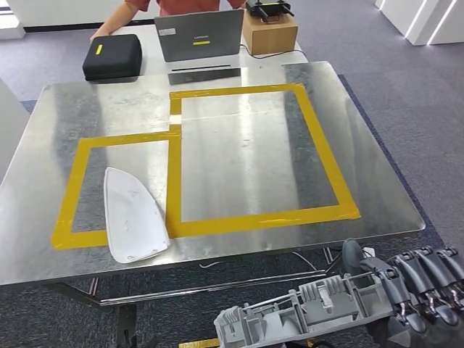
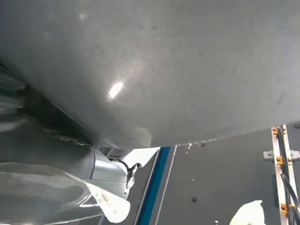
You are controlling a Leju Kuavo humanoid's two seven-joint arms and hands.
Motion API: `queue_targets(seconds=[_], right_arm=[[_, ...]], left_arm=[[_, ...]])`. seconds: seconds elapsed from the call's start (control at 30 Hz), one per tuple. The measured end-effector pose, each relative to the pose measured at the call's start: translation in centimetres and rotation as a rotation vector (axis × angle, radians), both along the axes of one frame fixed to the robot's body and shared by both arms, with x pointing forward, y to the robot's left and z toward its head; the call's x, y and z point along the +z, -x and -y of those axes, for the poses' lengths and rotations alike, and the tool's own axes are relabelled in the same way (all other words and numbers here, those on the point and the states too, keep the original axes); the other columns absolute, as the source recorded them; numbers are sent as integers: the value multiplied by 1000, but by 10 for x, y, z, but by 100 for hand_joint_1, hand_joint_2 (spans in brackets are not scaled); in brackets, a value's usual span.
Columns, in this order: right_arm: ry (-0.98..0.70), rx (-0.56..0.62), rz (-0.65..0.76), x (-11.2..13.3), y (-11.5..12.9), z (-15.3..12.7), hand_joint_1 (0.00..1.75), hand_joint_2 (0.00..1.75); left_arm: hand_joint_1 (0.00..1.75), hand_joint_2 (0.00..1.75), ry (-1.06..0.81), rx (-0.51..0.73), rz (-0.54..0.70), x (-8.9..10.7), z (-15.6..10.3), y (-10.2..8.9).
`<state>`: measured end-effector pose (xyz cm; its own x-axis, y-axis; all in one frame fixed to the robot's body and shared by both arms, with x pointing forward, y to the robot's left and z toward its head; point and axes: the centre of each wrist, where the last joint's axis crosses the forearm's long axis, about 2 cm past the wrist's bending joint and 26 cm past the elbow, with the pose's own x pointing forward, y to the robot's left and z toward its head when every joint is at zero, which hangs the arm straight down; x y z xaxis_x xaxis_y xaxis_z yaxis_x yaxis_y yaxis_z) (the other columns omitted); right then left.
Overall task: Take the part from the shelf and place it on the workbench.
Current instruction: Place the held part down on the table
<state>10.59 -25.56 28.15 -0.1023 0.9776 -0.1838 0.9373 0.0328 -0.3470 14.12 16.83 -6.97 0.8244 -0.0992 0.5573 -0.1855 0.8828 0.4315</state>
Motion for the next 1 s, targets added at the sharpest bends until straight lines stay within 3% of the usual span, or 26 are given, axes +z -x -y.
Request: queue_targets(seconds=[0.27, 0.5, 1.0], right_arm=[[-11, -2, 7, 1, -1, 0, 175, 175], [-5, -1, 7, 1, -1, 0, 175, 175], [8, -16, 4, 0, -1, 3, 175, 175]], left_arm=[[0, 175, 46, 52, -63, 0, -1, -2], [0, 175, 84, 110, -108, -5, -6, 9], [0, 175, 100, 137, -132, -7, -8, 12]])
